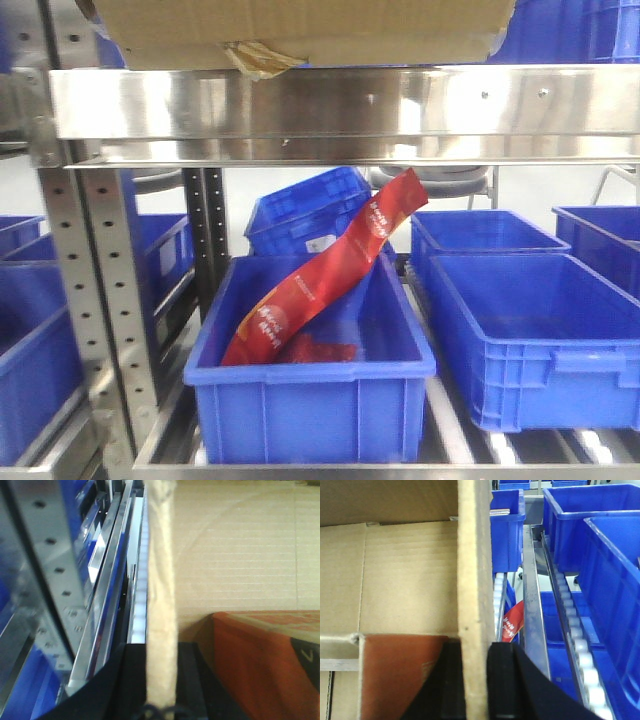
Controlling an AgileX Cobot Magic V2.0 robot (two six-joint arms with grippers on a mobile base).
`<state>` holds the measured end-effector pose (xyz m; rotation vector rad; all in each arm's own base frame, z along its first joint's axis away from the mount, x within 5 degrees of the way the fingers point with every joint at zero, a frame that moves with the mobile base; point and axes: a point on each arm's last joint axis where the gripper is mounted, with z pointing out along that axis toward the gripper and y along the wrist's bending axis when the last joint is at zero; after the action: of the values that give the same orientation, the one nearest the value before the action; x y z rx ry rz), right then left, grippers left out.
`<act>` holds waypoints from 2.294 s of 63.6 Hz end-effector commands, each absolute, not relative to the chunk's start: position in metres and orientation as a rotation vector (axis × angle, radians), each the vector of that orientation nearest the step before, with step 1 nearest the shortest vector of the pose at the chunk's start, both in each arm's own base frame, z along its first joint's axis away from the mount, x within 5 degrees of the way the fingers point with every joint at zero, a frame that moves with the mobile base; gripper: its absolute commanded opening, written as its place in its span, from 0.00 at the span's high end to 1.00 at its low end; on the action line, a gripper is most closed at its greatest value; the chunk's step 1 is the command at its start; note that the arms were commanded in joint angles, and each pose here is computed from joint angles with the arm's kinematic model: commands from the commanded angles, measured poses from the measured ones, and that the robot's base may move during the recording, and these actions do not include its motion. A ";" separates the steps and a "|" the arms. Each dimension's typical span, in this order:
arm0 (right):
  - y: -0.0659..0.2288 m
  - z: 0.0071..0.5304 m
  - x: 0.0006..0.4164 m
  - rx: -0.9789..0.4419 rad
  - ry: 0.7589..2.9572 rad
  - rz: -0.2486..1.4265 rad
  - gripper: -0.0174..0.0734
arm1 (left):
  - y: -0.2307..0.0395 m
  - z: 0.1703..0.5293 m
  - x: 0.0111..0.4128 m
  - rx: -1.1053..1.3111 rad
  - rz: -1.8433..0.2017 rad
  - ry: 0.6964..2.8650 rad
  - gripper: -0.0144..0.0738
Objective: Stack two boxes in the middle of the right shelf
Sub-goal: 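Push the box stack onto the middle shelf rollers with both grippers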
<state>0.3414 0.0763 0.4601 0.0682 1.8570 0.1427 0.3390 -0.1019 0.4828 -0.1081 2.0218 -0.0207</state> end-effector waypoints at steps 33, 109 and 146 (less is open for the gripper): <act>0.073 0.481 0.333 0.057 1.745 0.160 0.99 | -0.096 0.493 0.335 -0.114 0.003 1.978 0.96; 0.073 0.481 0.333 0.057 1.745 0.160 0.99 | -0.096 0.493 0.335 -0.114 0.003 1.978 0.96; 0.072 0.456 0.336 0.150 1.965 0.159 0.99 | -0.097 0.475 0.336 -0.139 0.017 2.092 0.96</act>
<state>0.3373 0.0758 0.4472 0.1379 2.0009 0.1594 0.3367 -0.1026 0.4713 -0.1367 2.1211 -0.0268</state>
